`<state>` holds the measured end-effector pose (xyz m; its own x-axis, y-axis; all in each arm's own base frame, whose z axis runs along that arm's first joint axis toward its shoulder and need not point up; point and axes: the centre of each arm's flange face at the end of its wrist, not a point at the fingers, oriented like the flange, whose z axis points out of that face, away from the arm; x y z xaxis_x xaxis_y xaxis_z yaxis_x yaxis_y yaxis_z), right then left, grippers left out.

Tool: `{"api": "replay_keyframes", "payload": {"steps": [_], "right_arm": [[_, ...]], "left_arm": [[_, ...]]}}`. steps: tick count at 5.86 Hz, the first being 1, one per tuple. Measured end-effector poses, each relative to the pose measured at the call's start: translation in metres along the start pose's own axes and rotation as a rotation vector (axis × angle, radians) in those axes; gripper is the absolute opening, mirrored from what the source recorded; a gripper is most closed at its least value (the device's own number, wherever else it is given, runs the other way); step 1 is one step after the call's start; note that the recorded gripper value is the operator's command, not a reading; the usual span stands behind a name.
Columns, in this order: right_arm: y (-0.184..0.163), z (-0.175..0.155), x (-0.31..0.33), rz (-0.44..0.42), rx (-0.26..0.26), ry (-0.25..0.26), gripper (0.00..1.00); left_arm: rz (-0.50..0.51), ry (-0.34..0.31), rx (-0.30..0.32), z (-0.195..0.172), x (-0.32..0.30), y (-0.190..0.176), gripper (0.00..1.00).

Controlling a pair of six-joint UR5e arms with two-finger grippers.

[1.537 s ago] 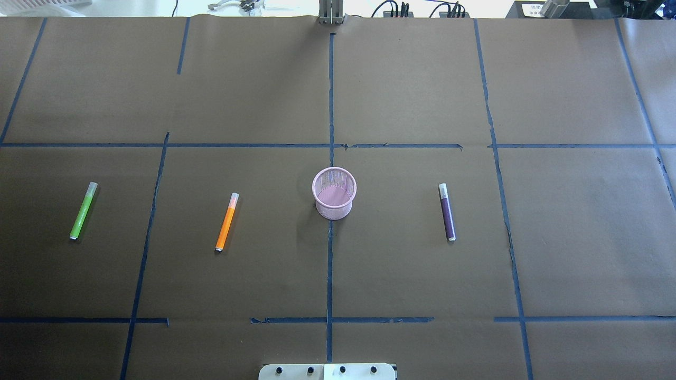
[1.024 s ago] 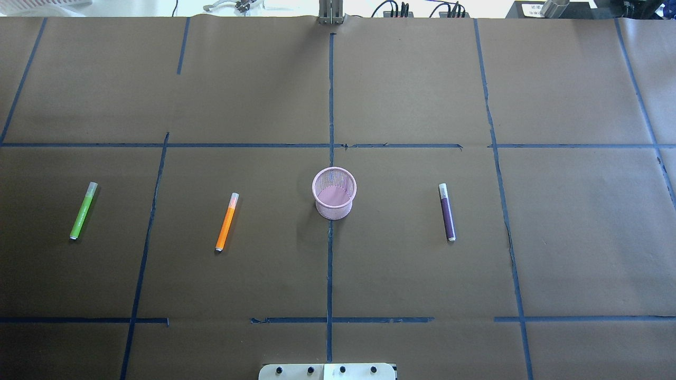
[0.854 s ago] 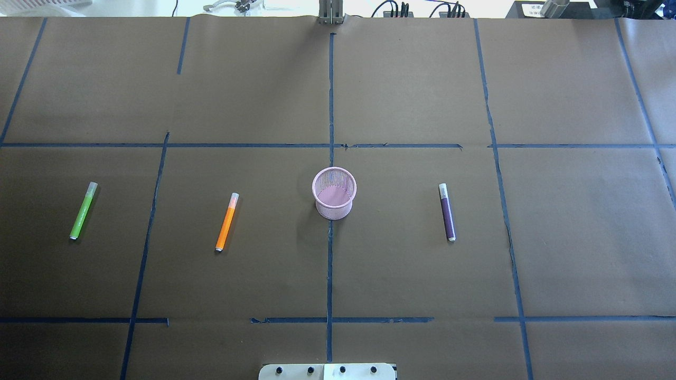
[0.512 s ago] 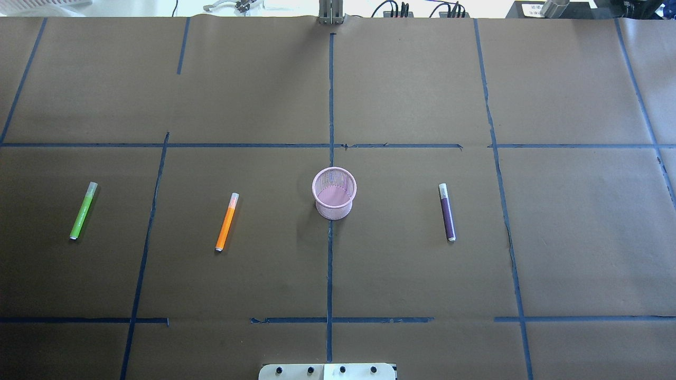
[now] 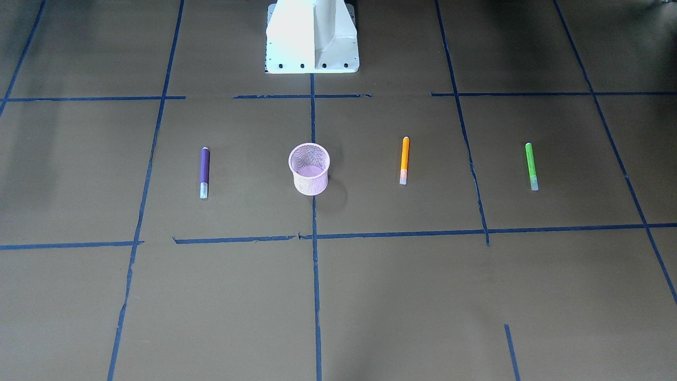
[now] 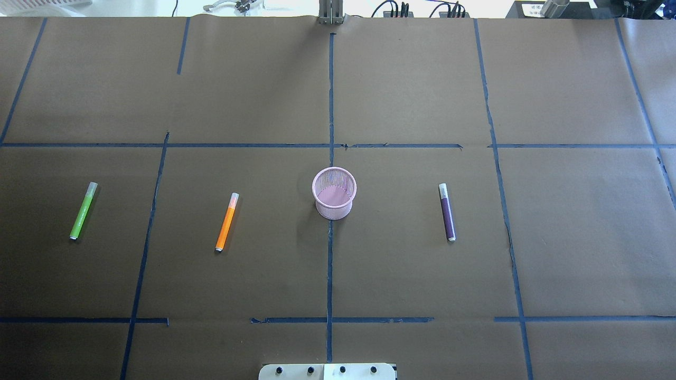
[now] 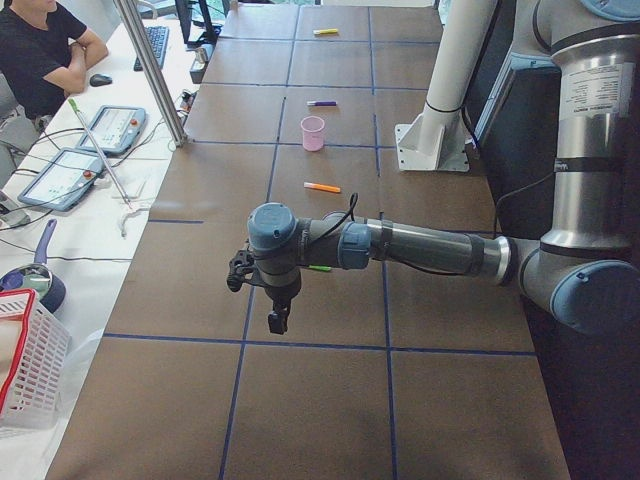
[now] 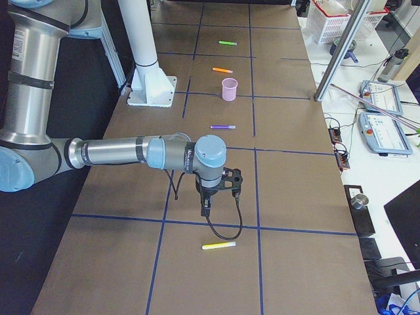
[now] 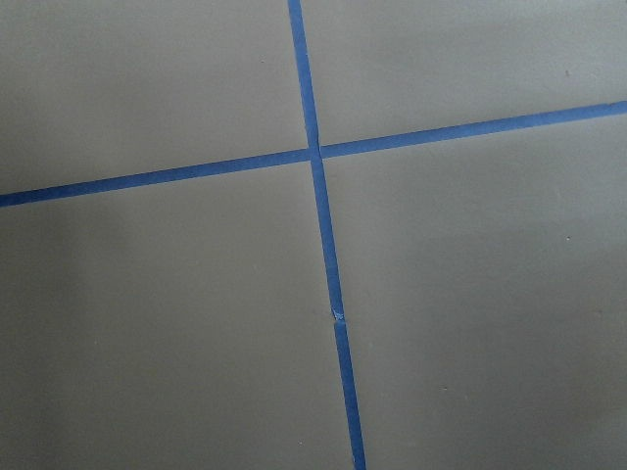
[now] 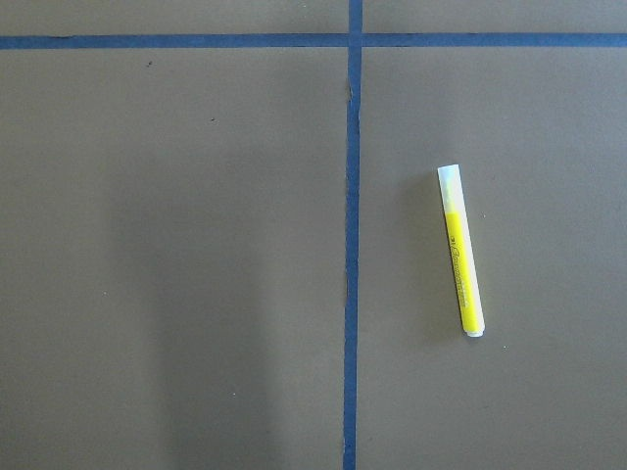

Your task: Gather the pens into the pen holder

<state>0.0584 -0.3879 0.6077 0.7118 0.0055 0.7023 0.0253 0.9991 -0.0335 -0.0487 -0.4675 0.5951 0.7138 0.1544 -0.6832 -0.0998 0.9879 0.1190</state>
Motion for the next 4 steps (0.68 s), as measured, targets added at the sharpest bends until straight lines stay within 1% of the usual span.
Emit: {"api": "replay_keyframes", "payload": {"steps": [1,2,3,4], "right_arm": [[0.0,0.001,0.001,0.002,-0.002,-0.004,1.0],[-0.002,0.001,0.0,-0.001,-0.001,-0.009,1.0],[-0.004,0.0,-0.002,-0.01,0.004,-0.01,1.0],[-0.004,0.001,-0.002,-0.016,0.008,-0.011,1.0]], "left_arm": [[0.003,0.018,0.006,-0.002,0.004,0.0,1.0],[0.015,0.052,0.0,0.002,0.012,-0.004,1.0],[0.057,0.082,-0.036,0.02,0.034,-0.013,1.0],[0.093,0.098,-0.082,0.041,0.062,-0.021,1.0]]}}
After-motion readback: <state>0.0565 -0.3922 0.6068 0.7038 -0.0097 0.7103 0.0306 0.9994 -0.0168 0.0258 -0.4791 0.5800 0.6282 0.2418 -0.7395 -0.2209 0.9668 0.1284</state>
